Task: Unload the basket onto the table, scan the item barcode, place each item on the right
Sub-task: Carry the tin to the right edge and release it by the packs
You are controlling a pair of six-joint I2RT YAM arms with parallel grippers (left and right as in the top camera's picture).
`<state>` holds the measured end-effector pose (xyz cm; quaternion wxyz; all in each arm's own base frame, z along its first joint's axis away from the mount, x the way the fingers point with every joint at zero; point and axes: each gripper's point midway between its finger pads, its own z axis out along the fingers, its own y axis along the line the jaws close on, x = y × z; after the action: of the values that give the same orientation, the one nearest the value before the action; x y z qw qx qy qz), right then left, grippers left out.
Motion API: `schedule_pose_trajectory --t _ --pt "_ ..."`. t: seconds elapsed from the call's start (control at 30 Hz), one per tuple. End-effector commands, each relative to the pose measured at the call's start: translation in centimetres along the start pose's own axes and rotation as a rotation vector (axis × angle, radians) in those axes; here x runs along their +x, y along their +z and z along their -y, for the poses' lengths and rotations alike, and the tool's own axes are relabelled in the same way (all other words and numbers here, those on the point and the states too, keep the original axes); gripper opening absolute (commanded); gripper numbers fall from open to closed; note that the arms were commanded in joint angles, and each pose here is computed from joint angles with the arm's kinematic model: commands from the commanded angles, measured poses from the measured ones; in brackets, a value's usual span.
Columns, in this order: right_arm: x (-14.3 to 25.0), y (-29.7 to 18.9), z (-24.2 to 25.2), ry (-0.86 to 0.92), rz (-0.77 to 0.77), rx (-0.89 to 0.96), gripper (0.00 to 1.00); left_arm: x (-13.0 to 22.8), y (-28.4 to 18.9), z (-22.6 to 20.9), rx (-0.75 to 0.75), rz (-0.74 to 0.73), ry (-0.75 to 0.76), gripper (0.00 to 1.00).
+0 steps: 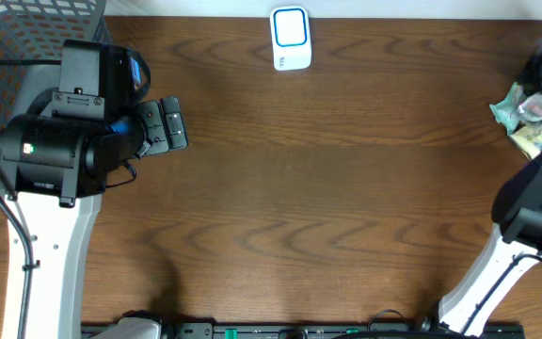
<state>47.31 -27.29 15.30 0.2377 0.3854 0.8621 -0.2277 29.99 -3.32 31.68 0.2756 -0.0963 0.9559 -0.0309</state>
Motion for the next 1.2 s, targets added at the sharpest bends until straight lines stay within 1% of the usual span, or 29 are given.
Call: schedule_pose_trajectory --t 0.0,0.03,0.17,0.27,0.3,0.43,0.6,0.67,0.77,0.87,1.0,1.17 --pt "0.2 0.3 1.1 0.047 -0.024 -0.010 0.85 0.2 0.1 -0.1 0.002 -0.008 -0.005 0.98" --pt "0.3 0.4 1.4 0.050 -0.033 -0.010 0.91 0.2 0.1 -0.1 0.002 -0.008 -0.005 0.98" --pt "0.9 0.1 1.4 0.064 -0.066 -0.033 0.93 0.2 0.1 -0.1 0.002 -0.008 -0.005 0.98" --pt "1.3 -1.5 0.5 0.063 -0.100 -0.120 0.99 0.2 0.1 -0.1 0.002 -0.008 -0.005 0.98" --pt "1.3 -2.3 0.3 0.066 -0.108 -0.150 0.99 0.2 0.1 -0.1 0.002 -0.008 -0.005 0.98" --pt "1.1 -7.4 -0.6 0.088 -0.126 -0.321 0.99 0.2 0.1 -0.1 0.002 -0.008 -0.005 0.98" --pt "2.5 -16.6 -1.0 0.123 -0.187 -0.567 0.99 0.2 0.1 -0.1 0.002 -0.008 -0.005 0.98" --pt "3.9 -20.7 -0.6 0.106 -0.213 -0.636 0.99 0.2 0.1 -0.1 0.002 -0.008 -0.005 0.98" --pt "6.2 -24.7 0.8 0.074 -0.224 -0.643 0.98 0.2 0.1 -0.1 0.002 -0.008 -0.005 0.98" --pt "8.0 -27.6 1.6 0.036 -0.212 -0.664 0.98 0.2 0.1 -0.1 0.002 -0.008 -0.005 0.98" --pt "11.2 -31.4 2.2 -0.053 -0.160 -0.719 0.99 0.2 0.1 -0.1 0.002 -0.008 -0.005 0.98" --pt "17.2 -34.3 1.4 -0.197 -0.120 -0.826 0.99 0.2 0.1 -0.1 0.002 -0.008 -0.005 0.98"
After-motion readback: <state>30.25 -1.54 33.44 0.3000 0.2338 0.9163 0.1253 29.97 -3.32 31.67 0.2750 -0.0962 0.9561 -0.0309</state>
